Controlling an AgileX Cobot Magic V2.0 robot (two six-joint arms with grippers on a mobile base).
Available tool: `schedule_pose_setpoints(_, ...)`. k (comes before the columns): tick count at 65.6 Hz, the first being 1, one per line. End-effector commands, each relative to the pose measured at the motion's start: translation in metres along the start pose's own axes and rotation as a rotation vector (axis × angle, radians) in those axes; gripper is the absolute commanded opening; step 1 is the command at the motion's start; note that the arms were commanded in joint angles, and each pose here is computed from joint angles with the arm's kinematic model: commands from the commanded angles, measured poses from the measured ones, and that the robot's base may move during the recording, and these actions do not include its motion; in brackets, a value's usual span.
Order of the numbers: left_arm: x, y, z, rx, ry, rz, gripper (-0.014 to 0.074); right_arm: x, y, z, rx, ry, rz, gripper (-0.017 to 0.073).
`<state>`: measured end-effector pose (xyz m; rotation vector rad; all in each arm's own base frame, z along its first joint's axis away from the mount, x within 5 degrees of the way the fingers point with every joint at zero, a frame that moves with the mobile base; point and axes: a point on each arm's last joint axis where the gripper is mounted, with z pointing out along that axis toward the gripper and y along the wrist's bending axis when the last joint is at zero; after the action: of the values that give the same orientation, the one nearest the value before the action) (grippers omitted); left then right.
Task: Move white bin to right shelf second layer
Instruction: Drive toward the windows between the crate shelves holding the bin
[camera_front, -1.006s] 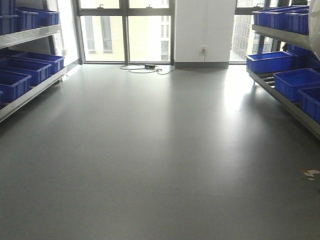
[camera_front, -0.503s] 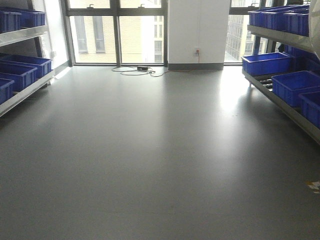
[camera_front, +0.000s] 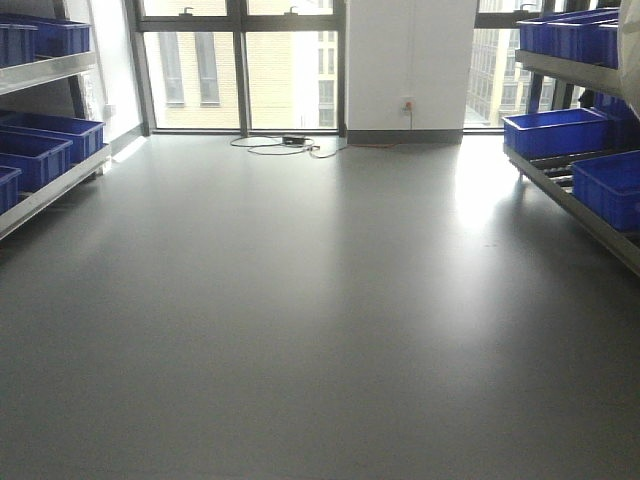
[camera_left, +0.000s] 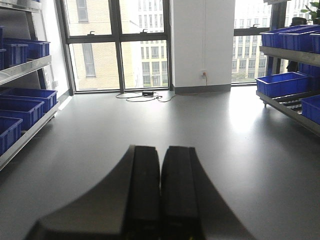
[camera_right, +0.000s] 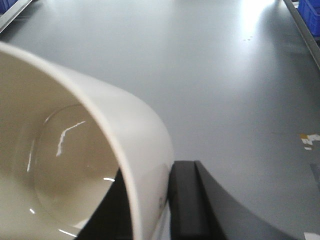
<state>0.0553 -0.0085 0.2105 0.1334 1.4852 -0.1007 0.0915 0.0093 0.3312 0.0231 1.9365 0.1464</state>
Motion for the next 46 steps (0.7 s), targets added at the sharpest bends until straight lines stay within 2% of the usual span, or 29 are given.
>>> schedule_pose_setpoints(1, 0.0026, 0.0004, -0.0005, -0.006, -0.067, -0.013, 0.0085, -0.0180, 0.0024, -0.0054, -0.019, -0.130, 0.001, 0.0024)
schedule_pose_setpoints(46, 0.0026, 0.0004, -0.0005, -0.006, -0.067, -0.013, 0.0085, -0.0180, 0.0024, -0.0054, -0.019, -0.130, 0.001, 0.0024)
